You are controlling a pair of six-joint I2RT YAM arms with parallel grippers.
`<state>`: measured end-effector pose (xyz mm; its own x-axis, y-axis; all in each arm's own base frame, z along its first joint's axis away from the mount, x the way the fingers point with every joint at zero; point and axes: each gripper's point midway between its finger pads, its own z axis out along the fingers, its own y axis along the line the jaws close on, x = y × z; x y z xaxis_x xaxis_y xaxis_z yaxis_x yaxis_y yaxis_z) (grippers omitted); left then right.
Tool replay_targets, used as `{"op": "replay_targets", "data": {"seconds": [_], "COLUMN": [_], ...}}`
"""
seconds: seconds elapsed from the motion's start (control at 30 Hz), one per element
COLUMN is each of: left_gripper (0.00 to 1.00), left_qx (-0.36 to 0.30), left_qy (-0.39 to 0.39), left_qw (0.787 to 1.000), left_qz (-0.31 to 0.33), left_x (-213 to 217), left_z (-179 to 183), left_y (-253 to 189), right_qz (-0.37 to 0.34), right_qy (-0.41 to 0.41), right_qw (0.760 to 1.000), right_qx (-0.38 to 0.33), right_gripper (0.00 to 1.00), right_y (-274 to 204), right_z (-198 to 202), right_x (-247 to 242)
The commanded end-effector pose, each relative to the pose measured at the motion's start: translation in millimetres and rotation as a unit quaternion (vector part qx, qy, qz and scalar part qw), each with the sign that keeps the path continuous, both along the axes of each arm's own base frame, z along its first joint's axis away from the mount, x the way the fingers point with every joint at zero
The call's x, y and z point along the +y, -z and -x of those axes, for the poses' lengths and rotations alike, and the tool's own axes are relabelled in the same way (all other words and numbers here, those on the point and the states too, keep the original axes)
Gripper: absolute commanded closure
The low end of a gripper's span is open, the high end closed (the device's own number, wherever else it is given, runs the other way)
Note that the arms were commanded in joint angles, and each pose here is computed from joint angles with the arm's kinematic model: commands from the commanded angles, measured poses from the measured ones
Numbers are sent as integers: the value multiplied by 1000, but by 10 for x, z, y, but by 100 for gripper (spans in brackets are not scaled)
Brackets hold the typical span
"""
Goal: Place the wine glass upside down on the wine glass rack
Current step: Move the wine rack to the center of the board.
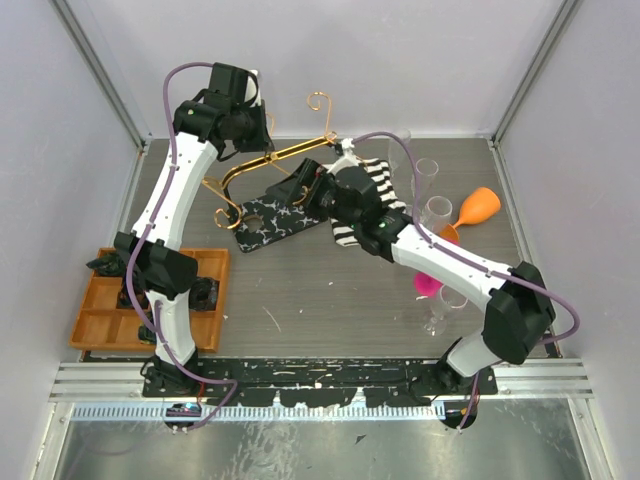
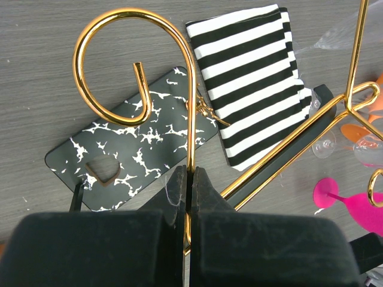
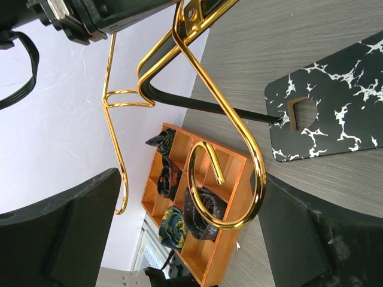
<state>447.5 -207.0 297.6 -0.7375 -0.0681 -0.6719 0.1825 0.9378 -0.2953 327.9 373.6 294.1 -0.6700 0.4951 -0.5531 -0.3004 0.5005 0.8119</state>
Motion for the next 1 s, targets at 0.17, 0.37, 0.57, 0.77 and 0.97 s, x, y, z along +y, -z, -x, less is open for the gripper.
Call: {"op": "replay_targets", "data": {"seconds": [0.17, 0.37, 0.57, 0.77, 0.97], "left_gripper": [100, 100, 100, 100, 100], "left_qx": [95, 99, 100, 96, 93], "left_qy": [17, 18, 19, 19, 18], "left_qw": [995, 995, 995, 995, 995], "left_qz": [-14, -12, -11, -4, 1], "left_x": [8, 6, 11, 27, 37], "left_z": [373, 398, 434, 518, 649], "left_y": [329, 339, 337, 255, 243], "right_qz": [-74, -86, -90, -94, -91], "right_qy": [5, 2, 3, 0, 0], "right_qw": [993, 987, 983, 981, 980], "right_qx": [-97, -136, -157, -172, -176], "right_gripper": [5, 5, 5, 5, 5], "right_y": [-723, -910, -1007, -1118, -1141], "right_z": [179, 252, 319, 421, 579], "right_x": [-87, -85, -99, -76, -63]}}
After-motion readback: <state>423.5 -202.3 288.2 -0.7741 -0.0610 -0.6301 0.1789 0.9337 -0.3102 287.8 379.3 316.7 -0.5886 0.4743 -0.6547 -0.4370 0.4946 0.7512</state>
